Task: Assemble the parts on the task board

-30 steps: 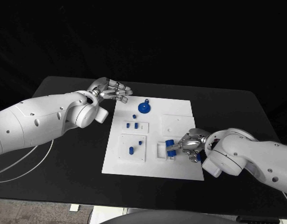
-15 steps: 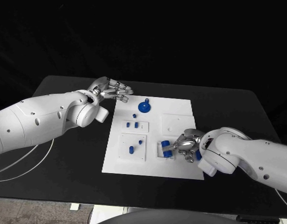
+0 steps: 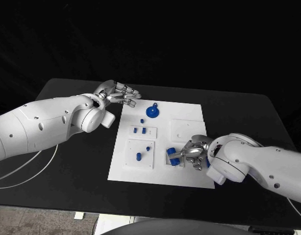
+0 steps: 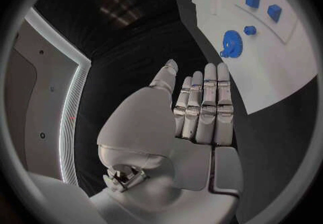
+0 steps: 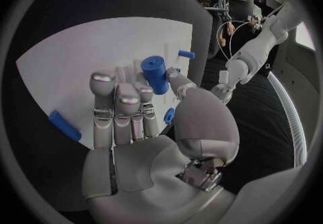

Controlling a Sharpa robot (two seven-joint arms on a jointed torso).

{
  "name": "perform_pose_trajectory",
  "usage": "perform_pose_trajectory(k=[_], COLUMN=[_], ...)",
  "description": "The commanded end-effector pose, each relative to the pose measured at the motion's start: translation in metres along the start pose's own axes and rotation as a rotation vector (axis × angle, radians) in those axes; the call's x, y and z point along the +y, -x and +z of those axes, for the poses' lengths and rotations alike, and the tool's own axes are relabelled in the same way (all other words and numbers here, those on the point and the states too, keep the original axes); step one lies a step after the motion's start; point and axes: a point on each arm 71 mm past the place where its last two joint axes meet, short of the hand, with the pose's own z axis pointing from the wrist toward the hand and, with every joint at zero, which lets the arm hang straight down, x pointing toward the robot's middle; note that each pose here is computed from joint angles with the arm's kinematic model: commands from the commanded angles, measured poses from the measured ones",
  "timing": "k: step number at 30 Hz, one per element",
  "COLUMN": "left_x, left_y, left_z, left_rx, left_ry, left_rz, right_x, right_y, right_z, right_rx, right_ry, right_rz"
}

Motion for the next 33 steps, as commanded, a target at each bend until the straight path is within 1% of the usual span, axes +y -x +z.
perform_pose_trajectory(k=[1,8,18,26,33], left_x=[-0.0016,-0.0015,-0.0012,-0.0007,-0.0003], left_y=[-0.0030,-0.0032,-0.0027,-0.0018,-0.0013], left_z=[0.0007,0.0008,0.0007,0.0002,-0.0003], left_rx=[0.019,0.020,0.017,0.016,0.017], left_ry=[-0.003,0.000,0.003,0.005,0.007], left_rz=[-0.002,-0.002,-0.001,0.000,0.001], right_x=[-0.0009,0.0002,0.0007,0.0016,0.0001], right_y=[-0.0008,-0.0003,-0.0026,-0.0037,-0.0015], right_z=[0.0008,0.0027,0.0031,0.0006,-0.0018], right_rx=[0.004,-0.009,0.014,0.046,0.041], right_ry=[-0.016,-0.008,0.013,0.066,0.090], right_rz=[-0.020,-0.011,-0.021,-0.031,-0.045])
